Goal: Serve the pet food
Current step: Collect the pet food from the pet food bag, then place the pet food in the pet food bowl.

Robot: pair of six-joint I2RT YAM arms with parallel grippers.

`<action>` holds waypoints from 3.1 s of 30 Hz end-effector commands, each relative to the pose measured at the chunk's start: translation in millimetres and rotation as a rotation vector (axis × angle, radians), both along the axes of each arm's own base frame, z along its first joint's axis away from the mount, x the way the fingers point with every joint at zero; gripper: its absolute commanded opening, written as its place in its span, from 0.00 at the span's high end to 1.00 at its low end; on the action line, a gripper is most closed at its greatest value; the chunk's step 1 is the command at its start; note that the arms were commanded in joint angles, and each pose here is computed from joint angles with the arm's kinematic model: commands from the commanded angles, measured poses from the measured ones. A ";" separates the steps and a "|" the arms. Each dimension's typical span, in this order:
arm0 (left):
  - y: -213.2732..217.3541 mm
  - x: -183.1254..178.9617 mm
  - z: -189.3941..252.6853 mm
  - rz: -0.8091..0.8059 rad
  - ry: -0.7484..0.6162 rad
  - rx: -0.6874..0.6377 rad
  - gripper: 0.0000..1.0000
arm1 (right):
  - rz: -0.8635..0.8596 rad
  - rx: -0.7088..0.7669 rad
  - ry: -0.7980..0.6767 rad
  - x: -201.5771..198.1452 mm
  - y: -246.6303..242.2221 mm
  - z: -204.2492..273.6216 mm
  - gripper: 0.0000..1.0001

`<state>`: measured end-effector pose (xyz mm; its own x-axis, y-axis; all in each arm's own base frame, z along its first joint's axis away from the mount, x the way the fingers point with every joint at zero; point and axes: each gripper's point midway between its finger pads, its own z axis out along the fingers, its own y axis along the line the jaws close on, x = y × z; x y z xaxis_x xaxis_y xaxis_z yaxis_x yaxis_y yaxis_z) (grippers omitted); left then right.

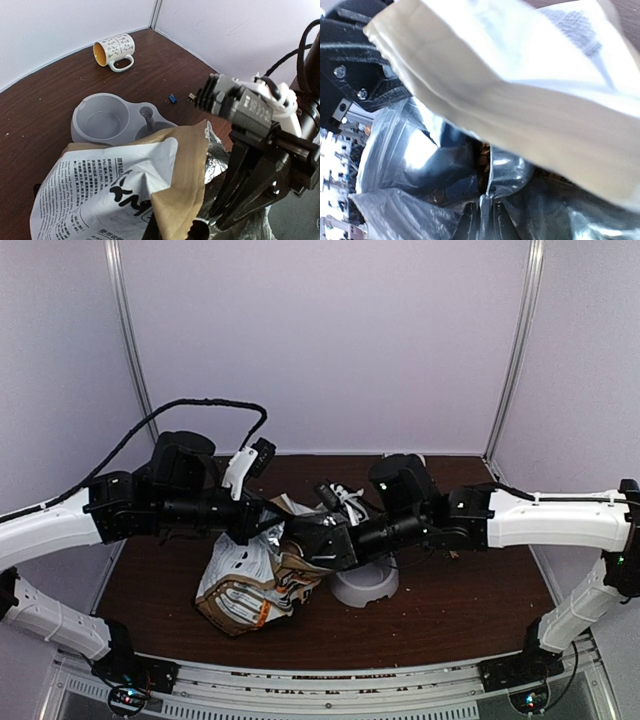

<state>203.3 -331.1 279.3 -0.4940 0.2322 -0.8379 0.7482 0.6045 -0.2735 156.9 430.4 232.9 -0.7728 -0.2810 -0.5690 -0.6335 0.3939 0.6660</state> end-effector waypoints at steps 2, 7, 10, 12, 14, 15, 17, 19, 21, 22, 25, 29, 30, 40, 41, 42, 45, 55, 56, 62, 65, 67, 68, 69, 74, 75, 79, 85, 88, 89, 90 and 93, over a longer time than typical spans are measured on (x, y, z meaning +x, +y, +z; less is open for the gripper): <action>2.8 6.3 63.6 0.028 -0.145 -0.180 1.00 | -0.075 0.131 0.080 5.8 -9.5 27.2 1.00; 9.3 3.1 67.9 0.025 -0.171 -0.182 1.00 | -0.162 0.181 0.136 18.0 -25.0 28.7 1.00; 9.7 -0.5 70.7 0.005 -0.179 -0.182 1.00 | -0.205 0.197 0.133 23.6 -33.4 34.0 1.00; 9.6 -1.6 71.4 -0.002 -0.179 -0.182 1.00 | -0.225 0.198 0.128 25.9 -37.0 36.0 1.00; 10.5 -1.5 72.1 0.002 -0.181 -0.182 1.00 | -0.249 0.200 0.129 29.4 -41.0 37.2 1.00; 11.0 -1.1 72.9 0.005 -0.183 -0.183 1.00 | -0.259 0.203 0.131 31.0 -43.0 37.4 1.00; 11.9 -0.3 73.6 0.011 -0.187 -0.183 1.00 | -0.275 0.203 0.138 33.5 -46.5 36.3 1.00; 14.1 1.7 74.6 0.026 -0.195 -0.180 1.00 | -0.283 0.207 0.138 34.8 -49.5 37.2 1.00; 16.0 3.6 74.9 0.038 -0.203 -0.174 1.00 | -0.285 0.209 0.138 34.4 -51.7 38.7 1.00; 16.4 4.3 74.1 0.042 -0.205 -0.169 1.00 | -0.287 0.209 0.137 34.5 -53.1 39.3 1.00; 17.3 5.7 73.5 0.046 -0.214 -0.157 1.00 | -0.292 0.218 0.138 34.7 -57.7 43.3 1.00; 18.2 7.5 71.8 0.052 -0.222 -0.139 1.00 | -0.296 0.222 0.133 33.9 -62.8 48.8 1.00; 18.2 7.7 71.9 0.051 -0.225 -0.135 1.00 | -0.295 0.221 0.131 33.2 -63.7 50.3 1.00; 23.2 9.3 74.9 0.065 -0.250 -0.120 1.00 | -0.298 0.235 0.118 32.8 -70.8 63.5 1.00; 25.2 10.8 74.4 0.078 -0.251 -0.114 1.00 | -0.301 0.239 0.111 33.5 -73.0 66.6 1.00; 26.9 12.0 73.6 0.089 -0.252 -0.108 1.00 | -0.302 0.242 0.106 33.4 -74.8 69.8 1.00; 28.2 13.5 71.1 0.095 -0.258 -0.094 1.00 | -0.306 0.247 0.094 33.4 -79.9 75.8 1.00; 24.8 10.1 72.4 0.052 -0.293 -0.083 1.00 | -0.273 0.256 0.116 29.3 -76.7 72.4 1.00; 25.4 11.4 72.6 0.061 -0.292 -0.080 1.00 | -0.260 0.266 0.122 27.8 -75.0 73.6 1.00; 52.5 36.5 64.5 0.274 -0.239 -0.027 1.00 | -0.205 0.323 0.122 17.3 -74.9 90.9 1.00; 52.0 35.9 69.5 0.267 -0.240 -0.058 1.00 | -0.197 0.356 0.128 14.9 -75.9 99.8 1.00; 47.5 33.3 73.6 0.241 -0.246 -0.080 1.00 | -0.193 0.372 0.137 13.9 -75.4 102.7 1.00; 46.2 32.3 76.0 0.231 -0.251 -0.090 1.00 | -0.189 0.383 0.143 13.6 -75.1 103.7 1.00; 45.6 32.1 77.7 0.228 -0.254 -0.095 1.00 | -0.189 0.394 0.149 13.4 -74.9 105.6 1.00; 46.4 32.5 81.3 0.231 -0.262 -0.093 1.00 | -0.193 0.434 0.153 12.8 -77.7 117.7 1.00; 47.1 32.9 81.7 0.235 -0.262 -0.092 1.00 | -0.195 0.444 0.156 12.8 -78.8 120.6 1.00; 51.2 36.0 81.8 0.265 -0.258 -0.090 1.00 | -0.210 0.498 0.165 13.4 -84.9 132.2 1.00; 54.5 39.1 83.3 0.283 -0.253 -0.099 1.00 | -0.221 0.590 0.199 13.6 -90.7 139.2 1.00; 55.4 39.7 82.8 0.283 -0.249 -0.098 1.00 | -0.215 0.635 0.208 11.7 -93.2 146.0 1.00; 55.9 39.9 82.8 0.284 -0.249 -0.098 1.00 | -0.218 0.637 0.207 12.1 -93.9 147.0 1.00; 56.1 40.2 82.0 0.285 -0.247 -0.096 1.00 | -0.224 0.637 0.198 12.1 -95.7 148.5 1.00; 56.8 40.6 81.6 0.284 -0.242 -0.098 1.00 | -0.254 0.628 0.183 15.3 -100.5 146.0 1.00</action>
